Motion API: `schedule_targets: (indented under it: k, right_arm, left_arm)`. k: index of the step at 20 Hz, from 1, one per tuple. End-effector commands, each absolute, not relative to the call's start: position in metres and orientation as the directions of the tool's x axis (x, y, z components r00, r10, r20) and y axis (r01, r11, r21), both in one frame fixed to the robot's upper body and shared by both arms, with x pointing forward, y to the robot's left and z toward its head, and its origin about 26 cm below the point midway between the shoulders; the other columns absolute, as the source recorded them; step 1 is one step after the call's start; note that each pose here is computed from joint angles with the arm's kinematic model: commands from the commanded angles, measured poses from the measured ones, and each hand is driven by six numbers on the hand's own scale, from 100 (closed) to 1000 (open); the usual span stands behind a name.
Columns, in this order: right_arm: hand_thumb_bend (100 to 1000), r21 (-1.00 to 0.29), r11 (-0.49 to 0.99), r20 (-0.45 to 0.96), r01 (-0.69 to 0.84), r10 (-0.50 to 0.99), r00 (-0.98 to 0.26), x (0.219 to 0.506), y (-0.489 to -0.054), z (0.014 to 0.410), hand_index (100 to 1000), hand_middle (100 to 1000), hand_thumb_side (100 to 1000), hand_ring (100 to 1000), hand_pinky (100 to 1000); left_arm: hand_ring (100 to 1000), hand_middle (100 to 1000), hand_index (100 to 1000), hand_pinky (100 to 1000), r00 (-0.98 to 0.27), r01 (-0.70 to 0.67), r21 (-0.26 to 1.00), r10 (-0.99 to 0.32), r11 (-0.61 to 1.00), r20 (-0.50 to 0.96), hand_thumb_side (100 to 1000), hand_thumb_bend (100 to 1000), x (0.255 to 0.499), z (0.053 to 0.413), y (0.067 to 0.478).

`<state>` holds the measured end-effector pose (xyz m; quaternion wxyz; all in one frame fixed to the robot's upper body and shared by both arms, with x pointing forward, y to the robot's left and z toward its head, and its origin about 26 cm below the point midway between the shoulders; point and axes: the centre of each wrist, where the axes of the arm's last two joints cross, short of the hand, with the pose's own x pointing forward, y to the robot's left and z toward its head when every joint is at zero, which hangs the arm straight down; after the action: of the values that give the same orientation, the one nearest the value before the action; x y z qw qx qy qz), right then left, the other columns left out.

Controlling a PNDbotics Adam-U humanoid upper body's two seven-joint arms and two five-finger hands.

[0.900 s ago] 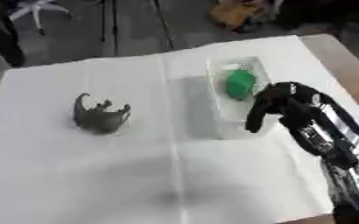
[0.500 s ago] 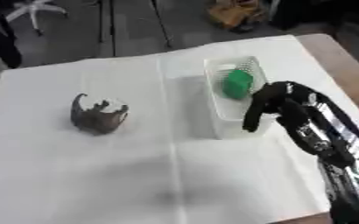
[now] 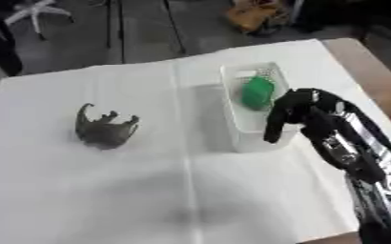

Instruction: Pick up objects on the table and place them in the box.

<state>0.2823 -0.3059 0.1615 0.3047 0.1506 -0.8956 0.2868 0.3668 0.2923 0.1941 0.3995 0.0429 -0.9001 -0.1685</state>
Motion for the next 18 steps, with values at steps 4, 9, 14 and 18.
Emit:
schedule_targets:
  k: [4, 9, 14, 18]
  right_arm:
    - [100, -0.439, 0.826, 0.608, -0.352, -0.015, -0.794, 0.279, -0.322, 0.173, 792, 617, 653, 495, 498]
    - [100, -0.431, 0.843, 0.615, -0.321, 0.015, -0.788, 0.28, -0.327, 0.17, 793, 617, 663, 494, 497]
    - [100, -0.428, 0.849, 0.625, -0.31, 0.03, -0.78, 0.282, -0.329, 0.167, 793, 616, 668, 493, 496]
    - [100, -0.429, 0.849, 0.626, -0.309, 0.032, -0.779, 0.283, -0.329, 0.166, 792, 616, 668, 492, 497]
  left_arm:
    - [707, 741, 849, 579, -0.692, 0.039, 0.361, -0.235, 0.932, 0.682, 651, 984, 0.366, 0.204, 0.297]
    - [708, 742, 849, 580, -0.692, 0.042, 0.361, -0.234, 0.931, 0.683, 651, 985, 0.366, 0.203, 0.297]
    - [707, 742, 849, 579, -0.693, 0.042, 0.363, -0.234, 0.931, 0.682, 649, 986, 0.365, 0.204, 0.297]
    - [708, 740, 849, 580, -0.693, 0.044, 0.363, -0.233, 0.931, 0.682, 647, 987, 0.365, 0.204, 0.297]
